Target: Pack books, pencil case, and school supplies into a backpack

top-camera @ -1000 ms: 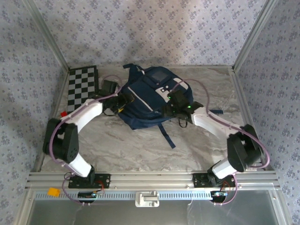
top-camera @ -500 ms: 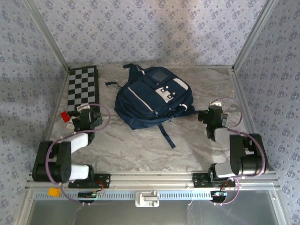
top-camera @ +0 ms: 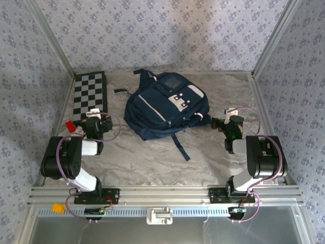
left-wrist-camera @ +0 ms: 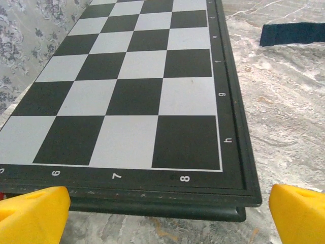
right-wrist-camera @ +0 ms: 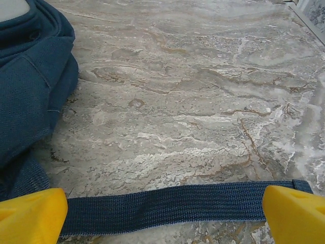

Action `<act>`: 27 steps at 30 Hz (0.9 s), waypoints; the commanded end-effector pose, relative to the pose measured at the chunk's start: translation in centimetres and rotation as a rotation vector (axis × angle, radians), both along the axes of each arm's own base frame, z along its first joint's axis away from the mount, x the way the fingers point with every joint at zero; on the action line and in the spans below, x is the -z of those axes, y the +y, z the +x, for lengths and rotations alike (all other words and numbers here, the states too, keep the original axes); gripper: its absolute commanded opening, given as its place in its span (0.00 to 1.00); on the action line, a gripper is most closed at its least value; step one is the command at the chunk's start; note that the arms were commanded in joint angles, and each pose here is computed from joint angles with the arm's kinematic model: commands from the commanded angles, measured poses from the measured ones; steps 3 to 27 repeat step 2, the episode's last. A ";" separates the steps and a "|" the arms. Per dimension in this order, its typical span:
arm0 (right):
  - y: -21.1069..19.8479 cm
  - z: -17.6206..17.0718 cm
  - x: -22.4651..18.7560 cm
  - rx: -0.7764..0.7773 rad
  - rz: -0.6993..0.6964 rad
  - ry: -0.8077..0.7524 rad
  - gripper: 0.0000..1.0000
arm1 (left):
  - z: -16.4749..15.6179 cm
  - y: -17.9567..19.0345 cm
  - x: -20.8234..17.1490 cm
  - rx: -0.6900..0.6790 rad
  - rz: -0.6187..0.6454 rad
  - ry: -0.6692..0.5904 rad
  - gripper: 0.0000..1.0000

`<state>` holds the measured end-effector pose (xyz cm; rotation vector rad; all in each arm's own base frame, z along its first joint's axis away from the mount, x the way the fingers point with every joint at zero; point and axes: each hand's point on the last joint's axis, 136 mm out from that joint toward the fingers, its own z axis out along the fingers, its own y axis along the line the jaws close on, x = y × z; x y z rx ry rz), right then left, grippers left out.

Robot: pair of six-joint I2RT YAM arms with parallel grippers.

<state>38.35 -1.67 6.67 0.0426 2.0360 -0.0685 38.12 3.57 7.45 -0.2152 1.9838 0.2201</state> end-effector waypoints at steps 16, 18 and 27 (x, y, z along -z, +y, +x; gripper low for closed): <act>0.0 0.8 -1.7 -0.018 -0.009 -0.059 1.00 | 1.0 -0.1 -1.8 0.013 0.000 -0.064 1.00; 0.0 0.8 -1.7 -0.018 -0.009 -0.059 1.00 | 1.0 -0.1 -1.8 0.013 0.000 -0.064 1.00; 0.0 0.8 -1.7 -0.018 -0.009 -0.059 1.00 | 1.0 -0.1 -1.8 0.013 0.000 -0.064 1.00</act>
